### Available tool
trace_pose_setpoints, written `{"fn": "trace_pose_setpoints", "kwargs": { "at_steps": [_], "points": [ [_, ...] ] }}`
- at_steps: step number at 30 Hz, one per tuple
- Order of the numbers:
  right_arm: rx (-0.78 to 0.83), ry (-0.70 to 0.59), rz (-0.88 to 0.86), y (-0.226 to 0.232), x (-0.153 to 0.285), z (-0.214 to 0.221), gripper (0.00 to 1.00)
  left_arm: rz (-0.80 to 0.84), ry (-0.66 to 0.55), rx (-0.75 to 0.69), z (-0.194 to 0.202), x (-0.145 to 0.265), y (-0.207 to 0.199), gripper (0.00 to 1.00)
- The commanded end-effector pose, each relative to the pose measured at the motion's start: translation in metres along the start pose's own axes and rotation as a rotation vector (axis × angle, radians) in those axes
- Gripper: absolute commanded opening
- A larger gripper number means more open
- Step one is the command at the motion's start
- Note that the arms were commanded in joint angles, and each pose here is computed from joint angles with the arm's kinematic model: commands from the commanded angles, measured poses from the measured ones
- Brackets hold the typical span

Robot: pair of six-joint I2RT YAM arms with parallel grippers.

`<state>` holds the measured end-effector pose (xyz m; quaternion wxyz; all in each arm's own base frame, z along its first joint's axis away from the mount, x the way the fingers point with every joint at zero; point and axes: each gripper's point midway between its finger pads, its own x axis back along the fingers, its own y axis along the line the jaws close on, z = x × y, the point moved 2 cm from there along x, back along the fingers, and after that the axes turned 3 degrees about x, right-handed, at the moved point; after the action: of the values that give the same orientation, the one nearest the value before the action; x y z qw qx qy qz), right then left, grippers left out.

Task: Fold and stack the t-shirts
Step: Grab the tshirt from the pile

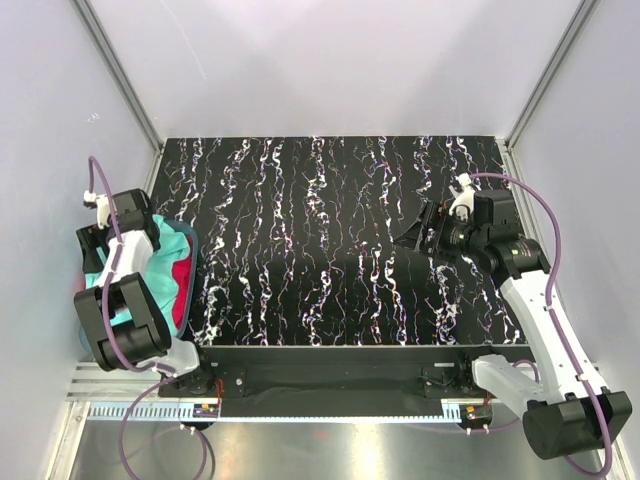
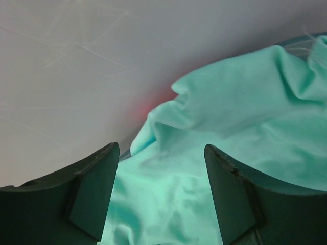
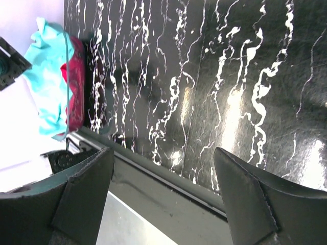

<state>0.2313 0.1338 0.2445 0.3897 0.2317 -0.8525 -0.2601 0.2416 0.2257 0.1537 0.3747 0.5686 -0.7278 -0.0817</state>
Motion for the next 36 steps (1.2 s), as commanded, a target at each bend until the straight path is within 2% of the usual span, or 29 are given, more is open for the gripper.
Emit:
{"fn": "trace_pose_setpoints", "kwargs": {
  "at_steps": [1, 7, 9, 17, 18, 20, 22, 24, 25, 26, 28, 29, 31, 32, 33, 35, 36],
  "points": [
    [0.061, -0.01, -0.048, 0.019, 0.012, -0.003, 0.86, -0.082, -0.018, 0.046, -0.013, -0.011, 0.015, 0.72],
    [0.09, -0.007, -0.054, 0.026, 0.016, -0.005, 0.86, -0.078, 0.02, 0.012, 0.008, -0.024, 0.009, 0.63],
    [0.094, 0.001, -0.054, 0.027, 0.015, -0.004, 0.86, -0.085, 0.027, -0.018, 0.011, -0.028, 0.009, 0.55],
    [0.097, -0.011, -0.054, 0.029, 0.017, -0.007, 0.86, -0.091, 0.067, 0.016, 0.015, -0.036, 0.01, 0.34],
    [0.098, -0.013, -0.052, 0.029, 0.018, -0.007, 0.86, -0.091, 0.07, 0.022, 0.015, -0.036, 0.01, 0.3],
    [0.094, -0.019, -0.05, 0.029, 0.018, -0.008, 0.86, -0.095, 0.078, 0.046, 0.015, -0.036, 0.01, 0.04],
    [0.084, -0.028, -0.057, 0.031, 0.019, -0.009, 0.86, -0.096, 0.106, 0.05, 0.016, -0.033, 0.011, 0.0],
    [0.084, -0.039, -0.064, 0.034, 0.021, -0.011, 0.86, -0.075, 0.109, 0.153, 0.001, -0.027, 0.011, 0.0],
    [0.082, -0.047, -0.063, 0.035, 0.022, -0.012, 0.86, -0.06, 0.155, 0.156, 0.008, -0.018, 0.013, 0.0],
    [0.08, -0.047, -0.062, 0.035, 0.022, -0.012, 0.86, 0.009, 0.173, 0.259, 0.004, -0.01, 0.003, 0.0],
    [0.076, -0.046, -0.063, 0.036, 0.022, -0.013, 0.86, 0.116, 0.155, 0.384, -0.016, 0.02, 0.006, 0.0],
    [0.075, -0.042, -0.062, 0.035, 0.022, -0.012, 0.86, 0.228, 0.139, 0.449, -0.027, 0.043, -0.007, 0.0],
    [0.064, -0.029, -0.056, 0.033, 0.02, -0.011, 0.86, 0.368, 0.065, 0.584, -0.056, 0.089, 0.005, 0.0],
    [0.062, -0.025, -0.054, 0.033, 0.019, -0.011, 0.85, 0.52, 0.062, 0.635, -0.066, 0.118, -0.008, 0.0],
    [0.051, -0.02, -0.051, 0.032, 0.018, -0.01, 0.85, 0.644, -0.013, 0.725, -0.088, 0.15, 0.005, 0.0],
    [0.041, -0.01, -0.055, 0.033, 0.016, -0.01, 0.84, 0.913, -0.091, 0.735, -0.111, 0.213, -0.002, 0.0],
    [0.036, -0.003, -0.058, 0.033, 0.014, -0.01, 0.84, 0.986, -0.124, 0.741, -0.118, 0.236, 0.004, 0.0]
  ]
}}
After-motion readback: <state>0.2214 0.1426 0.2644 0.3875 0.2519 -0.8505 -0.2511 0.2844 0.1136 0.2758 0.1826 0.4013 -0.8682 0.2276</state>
